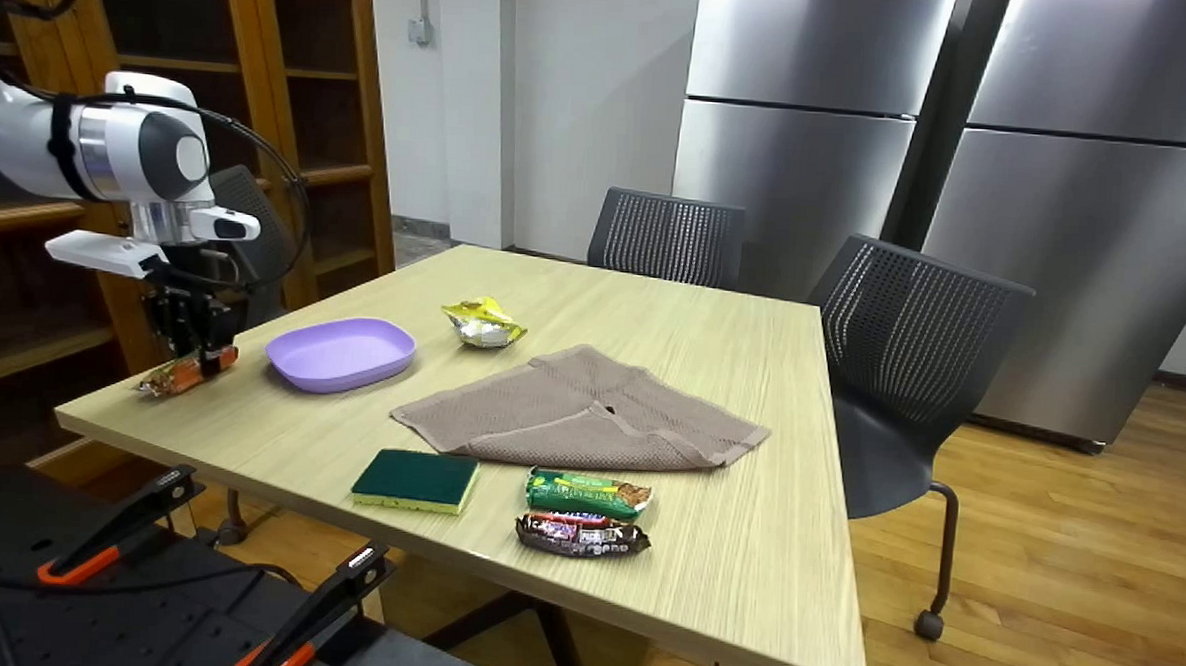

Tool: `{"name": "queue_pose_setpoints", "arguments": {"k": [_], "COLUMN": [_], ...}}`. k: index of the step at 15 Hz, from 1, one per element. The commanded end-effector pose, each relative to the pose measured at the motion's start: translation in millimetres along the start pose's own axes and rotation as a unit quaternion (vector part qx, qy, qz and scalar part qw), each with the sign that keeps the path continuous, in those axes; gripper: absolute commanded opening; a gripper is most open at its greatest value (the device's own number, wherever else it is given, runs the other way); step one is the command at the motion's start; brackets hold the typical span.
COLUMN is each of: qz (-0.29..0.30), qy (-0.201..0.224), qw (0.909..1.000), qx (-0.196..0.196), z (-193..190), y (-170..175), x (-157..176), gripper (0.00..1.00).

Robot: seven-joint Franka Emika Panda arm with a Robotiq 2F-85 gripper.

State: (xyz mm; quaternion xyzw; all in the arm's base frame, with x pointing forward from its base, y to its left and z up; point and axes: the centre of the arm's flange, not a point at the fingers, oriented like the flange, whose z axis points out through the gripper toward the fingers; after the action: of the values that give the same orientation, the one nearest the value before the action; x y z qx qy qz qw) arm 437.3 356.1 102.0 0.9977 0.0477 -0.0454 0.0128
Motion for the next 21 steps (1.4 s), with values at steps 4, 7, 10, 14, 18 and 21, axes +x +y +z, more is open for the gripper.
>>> {"name": "queue_pose_setpoints", "arguments": {"k": [4, 7, 10, 14, 18, 21], "qz": [-0.003, 0.002, 0.013, 0.037, 0.067, 0.09], "qy": [0.035, 0.043, 0.054, 0.068, 0.075, 0.077], "qw": [0.9994, 0.999, 0.9983, 0.9967, 0.9946, 0.9927], "qx": [0.0, 0.006, 0.016, 0.025, 0.027, 0.026], "z": [-30.2, -44.3, -57.7, -72.5, -81.9, -83.0], "y": [0.2, 4.9, 15.0, 34.8, 58.2, 75.3], "x": [11.7, 17.1, 26.8, 41.8, 52.7, 60.0], "gripper": [0.17, 0.17, 0.17, 0.17, 0.17, 0.17]}}
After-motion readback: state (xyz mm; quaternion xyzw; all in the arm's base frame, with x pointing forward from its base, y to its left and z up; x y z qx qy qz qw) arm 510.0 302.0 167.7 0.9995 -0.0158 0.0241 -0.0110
